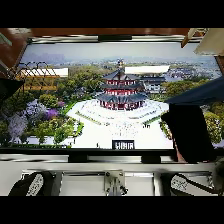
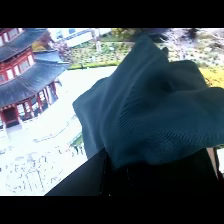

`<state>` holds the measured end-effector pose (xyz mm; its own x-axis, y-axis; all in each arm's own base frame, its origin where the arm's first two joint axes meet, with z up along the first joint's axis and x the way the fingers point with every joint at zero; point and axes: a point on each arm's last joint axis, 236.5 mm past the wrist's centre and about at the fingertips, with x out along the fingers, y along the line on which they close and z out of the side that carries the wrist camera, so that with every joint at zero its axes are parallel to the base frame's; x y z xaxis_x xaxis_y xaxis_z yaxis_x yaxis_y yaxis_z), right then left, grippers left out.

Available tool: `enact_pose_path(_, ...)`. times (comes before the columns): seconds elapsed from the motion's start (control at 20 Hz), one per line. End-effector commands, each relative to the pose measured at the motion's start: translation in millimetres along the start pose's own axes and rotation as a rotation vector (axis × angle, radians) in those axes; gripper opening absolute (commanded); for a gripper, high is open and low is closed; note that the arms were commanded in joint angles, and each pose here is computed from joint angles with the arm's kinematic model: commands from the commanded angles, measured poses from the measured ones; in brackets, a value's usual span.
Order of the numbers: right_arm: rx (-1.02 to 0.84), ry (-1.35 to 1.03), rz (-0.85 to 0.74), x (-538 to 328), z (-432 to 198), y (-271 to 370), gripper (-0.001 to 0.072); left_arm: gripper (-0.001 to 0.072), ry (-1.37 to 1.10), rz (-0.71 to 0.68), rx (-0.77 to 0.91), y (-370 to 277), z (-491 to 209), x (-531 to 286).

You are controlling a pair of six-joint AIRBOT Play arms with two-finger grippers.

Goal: Fold the shirts.

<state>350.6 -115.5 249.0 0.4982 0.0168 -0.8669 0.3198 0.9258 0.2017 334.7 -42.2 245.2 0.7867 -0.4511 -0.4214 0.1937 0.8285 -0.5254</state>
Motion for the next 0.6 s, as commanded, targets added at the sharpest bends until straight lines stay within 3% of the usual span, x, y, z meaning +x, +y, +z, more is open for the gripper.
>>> enact_pose_path(0.0, 0.072, 0.001, -0.093, -13, -10, -19, 0.0075, 0.0032, 0.000, -0.001, 0.001, 0, 0, 0)
enact_pose_path(0.4, 0.190, 0.201, -0.096, 31, -64, -27, 0.0076, 0.0032, 0.001, 0.000, 0.020, 0, 0, 0)
enact_pose_path(0.55, 0.210, 0.261, -0.164, 33, -100, -41, 0.0075, 0.0032, 0.000, 0.000, 0.019, 0, 0, 0)
